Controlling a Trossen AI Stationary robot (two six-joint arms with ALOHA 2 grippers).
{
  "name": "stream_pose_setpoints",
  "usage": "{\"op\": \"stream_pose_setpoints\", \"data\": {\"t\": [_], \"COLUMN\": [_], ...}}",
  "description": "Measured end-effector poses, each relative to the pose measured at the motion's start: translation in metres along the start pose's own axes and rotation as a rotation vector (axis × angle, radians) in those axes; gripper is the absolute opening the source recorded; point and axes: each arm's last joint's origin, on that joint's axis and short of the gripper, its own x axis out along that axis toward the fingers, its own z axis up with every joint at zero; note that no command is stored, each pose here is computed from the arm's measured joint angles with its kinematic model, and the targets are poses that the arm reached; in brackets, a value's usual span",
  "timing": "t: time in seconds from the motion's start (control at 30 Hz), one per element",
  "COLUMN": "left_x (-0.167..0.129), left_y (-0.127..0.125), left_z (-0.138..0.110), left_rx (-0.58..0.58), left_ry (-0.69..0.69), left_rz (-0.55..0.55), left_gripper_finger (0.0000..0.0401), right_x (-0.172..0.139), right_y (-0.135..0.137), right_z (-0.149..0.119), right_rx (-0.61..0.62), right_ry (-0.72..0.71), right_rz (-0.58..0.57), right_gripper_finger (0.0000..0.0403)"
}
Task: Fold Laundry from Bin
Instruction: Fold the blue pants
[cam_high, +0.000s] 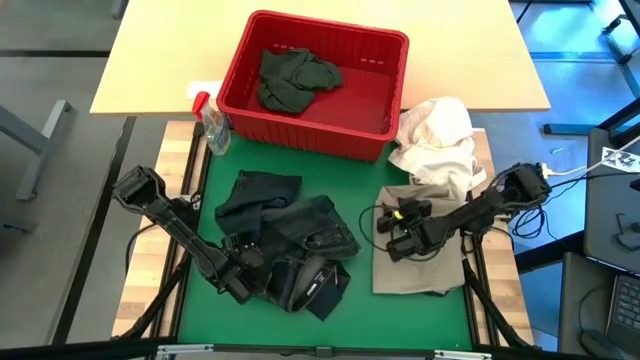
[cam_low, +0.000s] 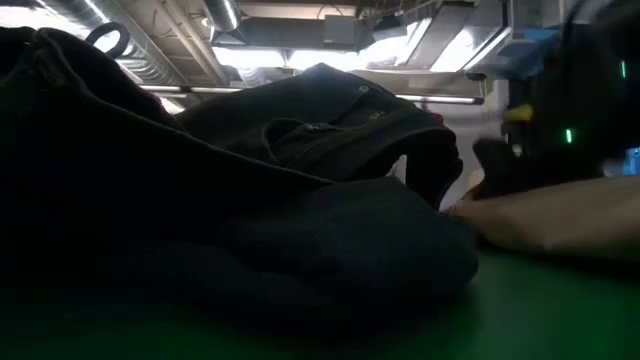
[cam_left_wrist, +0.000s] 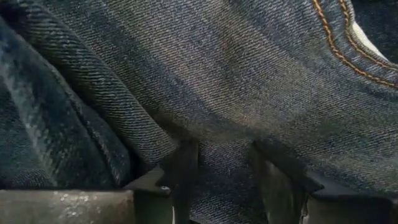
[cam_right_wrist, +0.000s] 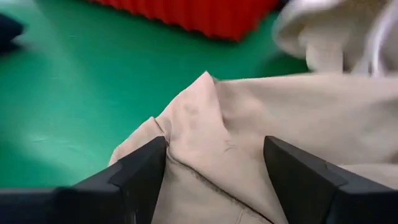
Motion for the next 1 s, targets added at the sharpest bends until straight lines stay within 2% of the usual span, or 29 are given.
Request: {"op": "stream_pose_setpoints", "data": {"t": [0.1,0.2,0.3,0.4,0.5,0.6,0.67,0.77,0.83,0.93,1.0], "left_x": [-0.008,-0.031,-0.059,-0.088,-0.103,-0.102,-0.092,-0.069,-0.054,-0.034,-0.023], "left_y": [0.002,0.001,0.004,0.007,0.012,0.015,0.018,0.023,0.028,0.032,0.030], "left_z": [0.001,0.005,0.010,0.017,0.019,0.020,0.020,0.018,0.014,0.003,-0.005], "left_rx": [-0.009,-0.020,-0.024,-0.037,-0.041,-0.001,0.015,0.022,0.012,0.000,-0.015], "left_ry": [0.011,-0.014,-0.046,-0.144,-0.290,-0.419,-0.454,-0.415,-0.355,-0.229,-0.167], "left_rz": [-0.038,-0.105,-0.156,-0.226,-0.212,-0.119,-0.050,0.022,0.047,0.019,-0.046], "left_gripper_finger": [0.0149,0.0149,0.0149,0.0149,0.0149,0.0149,0.0149,0.0149,0.0149,0.0149,0.0149], "right_x": [-0.019,-0.044,-0.071,-0.096,-0.115,-0.127,-0.128,-0.115,-0.101,-0.079,-0.062], "right_y": [0.017,0.035,0.055,0.076,0.099,0.122,0.136,0.152,0.159,0.166,0.167], "right_z": [0.031,0.064,0.087,0.097,0.091,0.075,0.061,0.032,0.012,-0.014,-0.024], "right_rx": [-0.095,-0.210,-0.267,-0.233,-0.206,-0.241,-0.291,-0.349,-0.382,-0.414,-0.417], "right_ry": [0.009,0.031,0.069,0.086,0.065,0.055,0.060,0.093,0.117,0.168,0.181], "right_rz": [0.006,0.059,0.175,0.342,0.547,0.744,0.836,0.869,0.849,0.812,0.754], "right_gripper_finger": [0.0271,0.0271,0.0271,0.0271,0.0271,0.0271,0.0271,0.0271,0.0271,0.0271,0.0271]}}
